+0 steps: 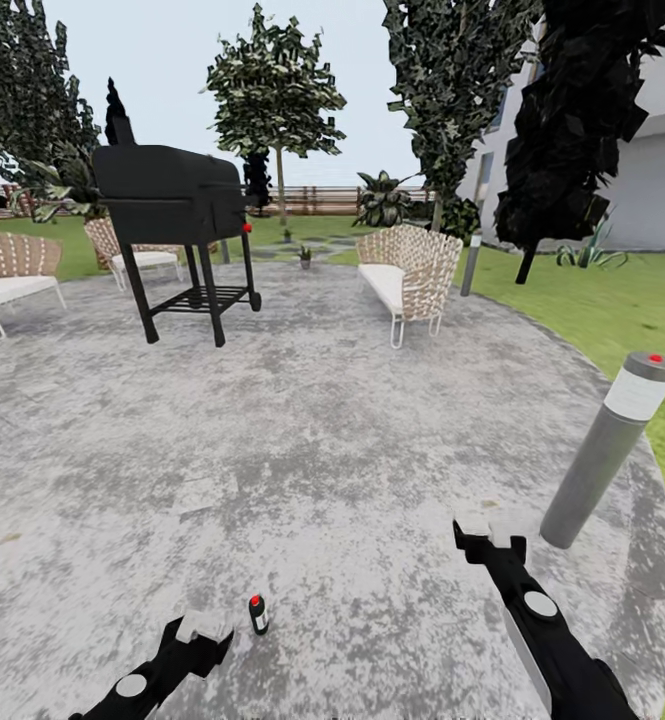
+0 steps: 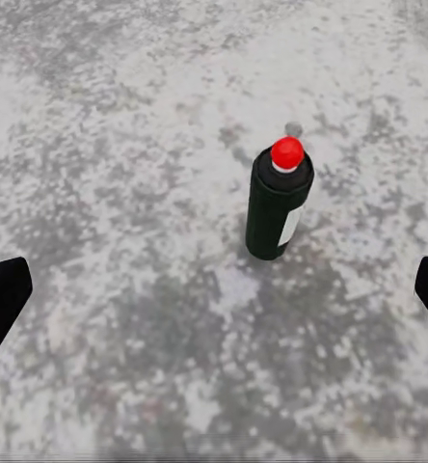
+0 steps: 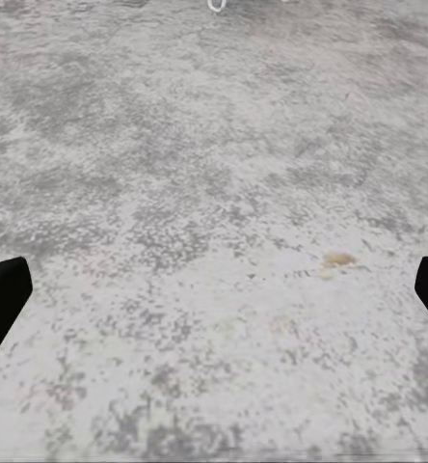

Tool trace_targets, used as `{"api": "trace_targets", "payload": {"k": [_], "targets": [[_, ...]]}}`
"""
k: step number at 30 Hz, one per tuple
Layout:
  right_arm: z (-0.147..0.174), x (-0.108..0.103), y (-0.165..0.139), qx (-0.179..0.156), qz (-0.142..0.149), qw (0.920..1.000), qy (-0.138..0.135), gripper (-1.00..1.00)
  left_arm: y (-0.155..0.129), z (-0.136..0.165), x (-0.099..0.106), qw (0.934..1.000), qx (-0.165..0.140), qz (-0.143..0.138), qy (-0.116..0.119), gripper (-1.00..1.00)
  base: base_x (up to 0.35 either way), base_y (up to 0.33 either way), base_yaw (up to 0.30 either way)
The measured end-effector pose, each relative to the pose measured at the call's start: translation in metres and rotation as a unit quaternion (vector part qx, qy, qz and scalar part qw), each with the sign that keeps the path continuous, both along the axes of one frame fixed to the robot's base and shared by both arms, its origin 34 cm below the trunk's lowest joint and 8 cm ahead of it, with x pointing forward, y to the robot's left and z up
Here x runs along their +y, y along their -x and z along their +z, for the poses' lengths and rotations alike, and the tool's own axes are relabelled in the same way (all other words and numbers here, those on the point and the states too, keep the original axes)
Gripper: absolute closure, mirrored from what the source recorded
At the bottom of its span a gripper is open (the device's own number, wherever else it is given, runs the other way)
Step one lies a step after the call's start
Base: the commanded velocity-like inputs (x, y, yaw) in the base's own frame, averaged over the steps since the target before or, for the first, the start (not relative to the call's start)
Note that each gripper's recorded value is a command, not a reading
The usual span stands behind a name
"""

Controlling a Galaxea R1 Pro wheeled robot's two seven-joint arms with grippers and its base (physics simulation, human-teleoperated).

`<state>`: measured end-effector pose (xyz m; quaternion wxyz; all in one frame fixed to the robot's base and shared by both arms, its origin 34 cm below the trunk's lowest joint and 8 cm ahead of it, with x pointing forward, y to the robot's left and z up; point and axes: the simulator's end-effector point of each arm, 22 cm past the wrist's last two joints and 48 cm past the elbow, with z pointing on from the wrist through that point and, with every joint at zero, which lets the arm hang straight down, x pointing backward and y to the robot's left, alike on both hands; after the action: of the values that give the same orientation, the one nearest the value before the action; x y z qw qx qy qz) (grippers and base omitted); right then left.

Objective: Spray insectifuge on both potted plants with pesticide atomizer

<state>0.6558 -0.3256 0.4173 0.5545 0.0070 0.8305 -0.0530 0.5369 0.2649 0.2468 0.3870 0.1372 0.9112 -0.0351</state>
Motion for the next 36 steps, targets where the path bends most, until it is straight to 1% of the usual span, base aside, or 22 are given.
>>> {"api": "trace_targets", "payload": {"k": [6, 29, 36], "targets": [[-0.021, 0.000, 0.005, 0.020, 0.000, 0.9998, -0.001, -1.00, 0.006, -0.012, 0.002, 0.9999, 0.011, 0.002, -0.002, -1.00, 0.000, 0.000, -0.003], [-0.078, 0.000, 0.019, 0.069, 0.000, 0.9976, 0.000, -1.00, 0.032, -0.054, 0.003, 0.9986, 0.052, 0.004, -0.005, -1.00, 0.000, 0.000, 0.000], [-0.111, 0.001, 0.035, 0.103, -0.001, 0.9947, -0.003, -1.00, 0.040, -0.066, 0.003, 0.9979, 0.065, 0.005, -0.005, -1.00, 0.000, 0.000, 0.000]]}}
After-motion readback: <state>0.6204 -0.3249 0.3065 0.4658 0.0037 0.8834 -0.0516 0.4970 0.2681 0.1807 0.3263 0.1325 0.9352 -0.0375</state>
